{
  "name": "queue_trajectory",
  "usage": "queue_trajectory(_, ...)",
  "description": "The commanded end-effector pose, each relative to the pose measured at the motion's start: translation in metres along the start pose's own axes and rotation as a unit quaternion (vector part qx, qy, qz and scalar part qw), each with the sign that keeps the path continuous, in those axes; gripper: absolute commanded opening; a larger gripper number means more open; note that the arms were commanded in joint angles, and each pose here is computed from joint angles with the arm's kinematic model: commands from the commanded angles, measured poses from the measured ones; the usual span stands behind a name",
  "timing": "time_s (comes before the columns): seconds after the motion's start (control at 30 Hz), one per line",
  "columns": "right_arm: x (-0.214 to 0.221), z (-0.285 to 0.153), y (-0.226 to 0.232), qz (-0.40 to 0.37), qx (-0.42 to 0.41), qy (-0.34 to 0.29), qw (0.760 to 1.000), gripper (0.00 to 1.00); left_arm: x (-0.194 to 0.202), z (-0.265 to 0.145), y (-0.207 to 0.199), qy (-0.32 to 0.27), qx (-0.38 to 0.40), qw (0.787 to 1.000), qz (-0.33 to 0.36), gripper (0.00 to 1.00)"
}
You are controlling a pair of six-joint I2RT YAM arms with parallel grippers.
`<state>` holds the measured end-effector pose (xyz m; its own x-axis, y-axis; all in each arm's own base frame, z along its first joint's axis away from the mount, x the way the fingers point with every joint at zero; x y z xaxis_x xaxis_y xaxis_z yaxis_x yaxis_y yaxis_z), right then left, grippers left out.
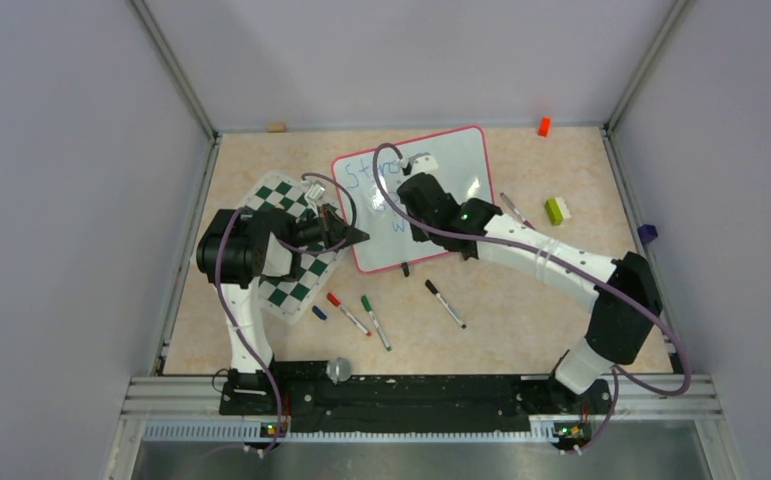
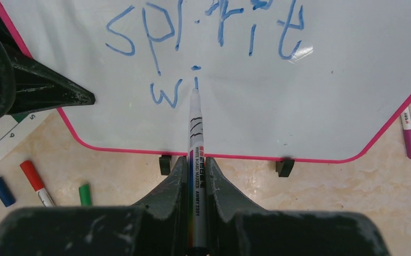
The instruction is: Write a sentence on the whiteboard
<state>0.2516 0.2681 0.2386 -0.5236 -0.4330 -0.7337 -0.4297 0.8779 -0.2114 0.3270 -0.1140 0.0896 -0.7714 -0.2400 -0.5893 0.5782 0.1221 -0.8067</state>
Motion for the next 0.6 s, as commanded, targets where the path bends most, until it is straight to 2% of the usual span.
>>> queue_trajectory(0.0,-0.023,-0.015,-0.019,0.029,0.005,-0.049,0.998,0.00,-0.018,-0.007,0.002,-0.057,-0.018,0.995,0.076,0.00)
queue_trajectory(0.57,-0.026,0.003,-0.019,0.018,-0.008,-0.036,0.999,0.00,-0.018,-0.007,0.002,-0.057,-0.018,0.995,0.076,0.00)
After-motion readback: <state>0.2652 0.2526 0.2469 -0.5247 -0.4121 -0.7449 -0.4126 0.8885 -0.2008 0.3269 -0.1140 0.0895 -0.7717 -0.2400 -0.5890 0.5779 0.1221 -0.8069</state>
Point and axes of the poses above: each gripper's point midway between its finger pads, its own z axis out along the fingers, its own y axis along the line the jaws close on, x = y × z, the point moved 9 cm from there along -z, back along the fingers, and after that the axes turned 13 degrees about -z, right-handed, at the moved point
